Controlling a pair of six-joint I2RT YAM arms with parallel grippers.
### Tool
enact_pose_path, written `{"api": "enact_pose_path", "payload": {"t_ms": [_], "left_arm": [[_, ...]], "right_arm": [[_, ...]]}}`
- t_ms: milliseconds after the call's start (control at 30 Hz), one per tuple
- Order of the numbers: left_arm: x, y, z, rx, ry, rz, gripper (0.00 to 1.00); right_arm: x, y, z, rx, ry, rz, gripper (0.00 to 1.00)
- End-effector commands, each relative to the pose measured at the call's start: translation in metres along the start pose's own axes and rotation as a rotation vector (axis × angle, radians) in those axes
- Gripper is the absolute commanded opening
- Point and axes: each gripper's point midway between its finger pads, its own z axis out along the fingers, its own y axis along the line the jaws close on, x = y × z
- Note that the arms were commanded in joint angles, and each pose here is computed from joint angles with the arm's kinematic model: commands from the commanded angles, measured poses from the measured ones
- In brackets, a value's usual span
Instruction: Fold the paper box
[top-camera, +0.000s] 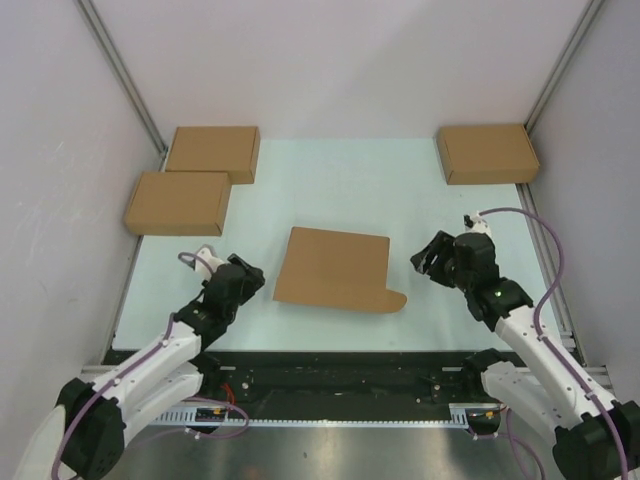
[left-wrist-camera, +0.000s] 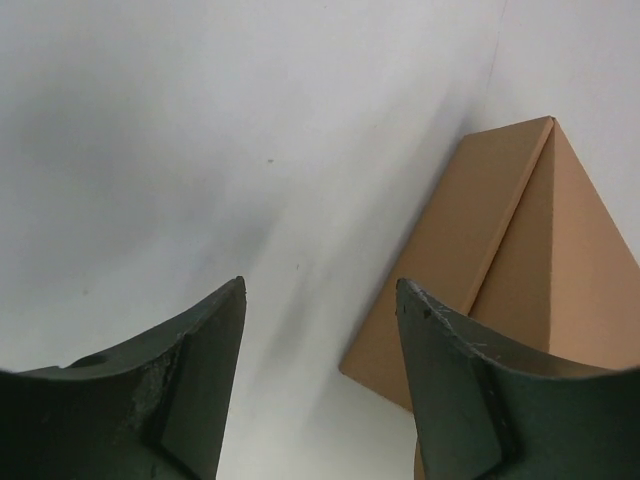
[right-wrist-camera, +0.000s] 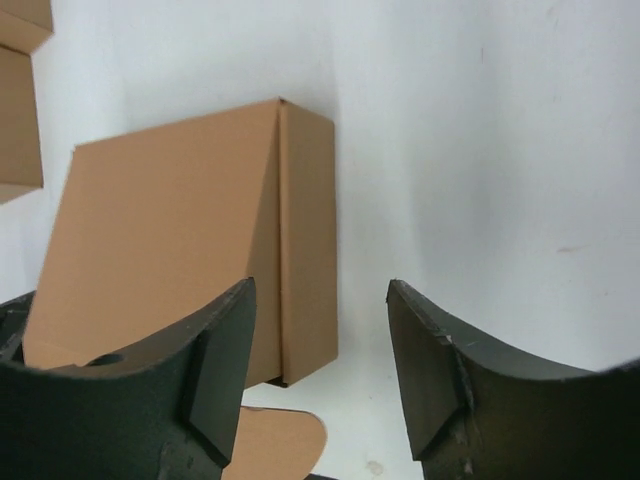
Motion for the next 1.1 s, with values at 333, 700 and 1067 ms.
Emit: {"api": "enact_pose_path", "payload": {"t_ms": [333, 700, 1067], "left_arm": [[0.066, 0.002, 0.031, 0.012, 0.214, -0.127, 0.64], [0.05, -0.051, 0.08, 0.064, 0.234, -0.065, 0.64], [-0.023, -0.06, 0.108, 0.018, 0.095, -0.041, 0.65]], "right_arm": [[0.084, 0.006, 0.078, -0.191, 0.249, 0.306, 0.55], [0.062, 0.017, 0.132, -0.253, 0.253, 0.377, 0.55], [0.013, -0.023, 0.128, -0.074, 0.118, 0.332, 0.57]]}}
